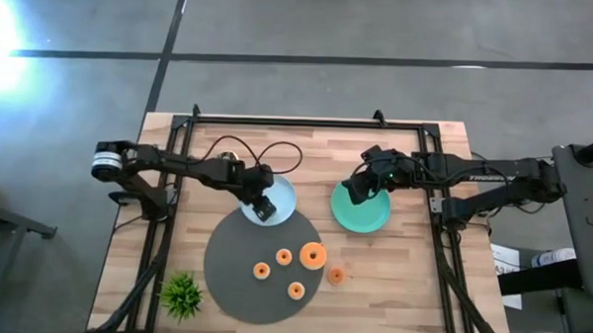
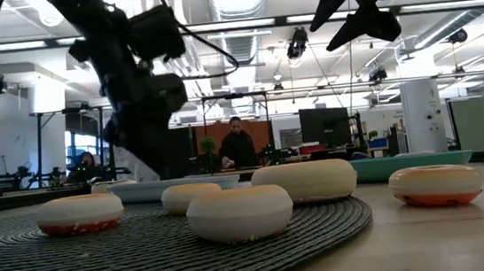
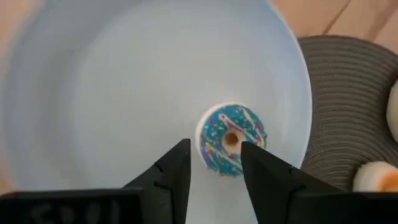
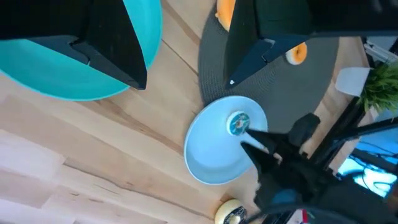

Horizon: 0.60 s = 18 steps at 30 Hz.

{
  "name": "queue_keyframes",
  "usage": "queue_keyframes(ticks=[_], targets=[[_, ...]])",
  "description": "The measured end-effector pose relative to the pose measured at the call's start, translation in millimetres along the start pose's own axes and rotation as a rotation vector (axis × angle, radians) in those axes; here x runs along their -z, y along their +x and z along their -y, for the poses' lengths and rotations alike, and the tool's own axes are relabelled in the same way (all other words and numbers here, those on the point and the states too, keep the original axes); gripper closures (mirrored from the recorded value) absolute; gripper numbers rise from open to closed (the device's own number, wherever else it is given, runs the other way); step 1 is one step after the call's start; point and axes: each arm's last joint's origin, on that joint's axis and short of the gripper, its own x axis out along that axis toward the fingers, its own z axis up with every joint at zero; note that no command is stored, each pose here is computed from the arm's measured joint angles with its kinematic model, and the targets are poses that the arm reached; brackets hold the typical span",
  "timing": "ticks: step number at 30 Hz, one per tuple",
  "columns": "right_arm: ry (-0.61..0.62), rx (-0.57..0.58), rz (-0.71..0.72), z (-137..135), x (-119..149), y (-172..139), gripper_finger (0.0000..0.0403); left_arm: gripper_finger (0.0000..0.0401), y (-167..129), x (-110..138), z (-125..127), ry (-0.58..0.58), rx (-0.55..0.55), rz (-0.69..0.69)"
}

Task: Pick & Place donuts
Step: Put the small orange donut on the white plate

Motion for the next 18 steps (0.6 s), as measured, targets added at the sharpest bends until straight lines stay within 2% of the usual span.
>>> queue_keyframes(ticks=[3, 5, 9, 12, 14, 16, 18], targets=[[-0.072, -0.004, -0.016, -1, 4, 0, 0.0197, 0.0286, -17, 0, 10, 0.053, -0.002, 0.061], [-0.154, -0.019, -0.035, -4, 9, 0, 0.0197, 0.0286, -27, 4, 18, 0.13, 0.018, 0.085], [-0.393, -0.076, -0.084, -17, 26, 3, 0.0197, 0.0286, -48, 25, 49, 0.421, 0.105, 0.14], [-0.586, -0.142, -0.159, -31, 47, 15, 0.0197, 0.0286, -55, 49, 66, 0.588, 0.06, 0.181], [-0.652, -0.206, -0.191, -42, 59, 27, 0.0197, 0.0286, -56, 62, 71, 0.637, 0.008, 0.2], [-0.683, -0.247, -0.244, -52, 73, 42, 0.0197, 0.0286, -56, 74, 75, 0.647, 0.009, 0.196], [-0.709, -0.242, -0.327, -57, 87, 56, 0.0197, 0.0286, -57, 86, 75, 0.631, 0.003, 0.153]])
